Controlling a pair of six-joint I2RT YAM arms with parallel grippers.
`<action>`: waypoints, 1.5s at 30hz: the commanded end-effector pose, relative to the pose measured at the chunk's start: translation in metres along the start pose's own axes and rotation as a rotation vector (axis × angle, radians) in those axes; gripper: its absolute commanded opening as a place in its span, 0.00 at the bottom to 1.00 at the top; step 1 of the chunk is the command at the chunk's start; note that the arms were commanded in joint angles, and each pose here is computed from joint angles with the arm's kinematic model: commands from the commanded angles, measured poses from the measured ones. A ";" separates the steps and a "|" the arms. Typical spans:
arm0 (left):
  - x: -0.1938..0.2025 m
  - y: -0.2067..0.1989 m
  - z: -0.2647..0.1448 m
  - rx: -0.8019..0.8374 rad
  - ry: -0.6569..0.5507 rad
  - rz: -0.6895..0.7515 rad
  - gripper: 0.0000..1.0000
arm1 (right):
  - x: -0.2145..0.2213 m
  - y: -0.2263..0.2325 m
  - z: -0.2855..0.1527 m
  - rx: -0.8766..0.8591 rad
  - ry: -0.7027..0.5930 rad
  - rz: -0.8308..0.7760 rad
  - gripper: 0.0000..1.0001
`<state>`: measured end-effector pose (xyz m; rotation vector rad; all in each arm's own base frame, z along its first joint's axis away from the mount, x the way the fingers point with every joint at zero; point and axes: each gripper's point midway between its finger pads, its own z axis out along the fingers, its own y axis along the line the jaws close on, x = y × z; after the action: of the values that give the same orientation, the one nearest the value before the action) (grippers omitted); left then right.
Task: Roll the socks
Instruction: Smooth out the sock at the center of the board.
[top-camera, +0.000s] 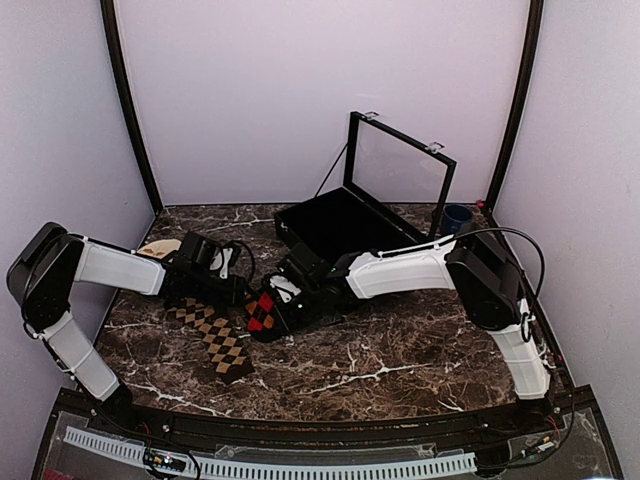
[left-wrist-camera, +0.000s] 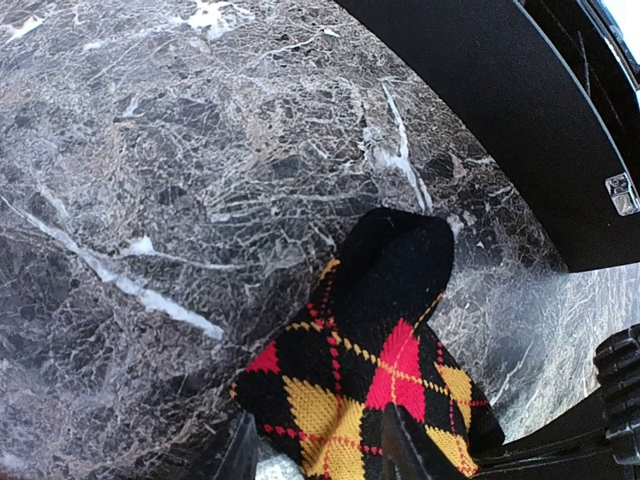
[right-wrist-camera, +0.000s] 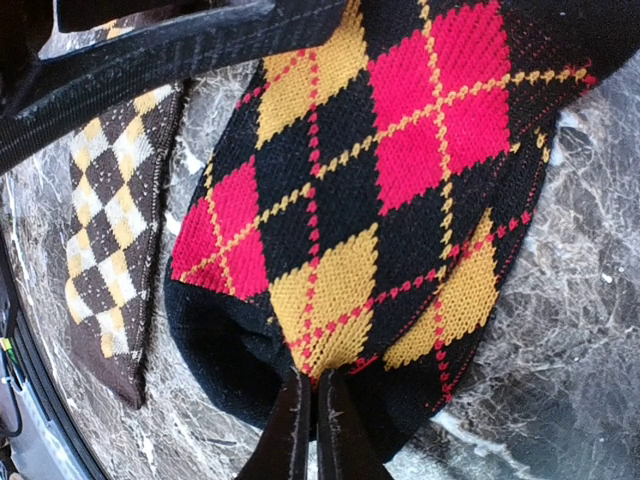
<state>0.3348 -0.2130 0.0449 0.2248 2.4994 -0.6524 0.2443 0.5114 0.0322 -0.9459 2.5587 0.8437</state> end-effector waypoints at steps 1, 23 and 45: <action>-0.008 -0.002 -0.002 0.006 -0.022 0.007 0.46 | -0.015 0.006 -0.007 -0.011 -0.041 -0.008 0.03; -0.017 0.001 -0.003 0.009 -0.038 0.008 0.45 | -0.042 -0.003 -0.031 0.057 -0.081 -0.031 0.00; -0.011 0.010 0.009 -0.026 0.015 -0.020 0.45 | -0.012 -0.018 -0.015 0.034 0.008 0.013 0.16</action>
<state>0.3481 -0.2120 0.0410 0.2067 2.5066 -0.6565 0.2688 0.4997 0.0445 -0.9164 2.5711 0.7720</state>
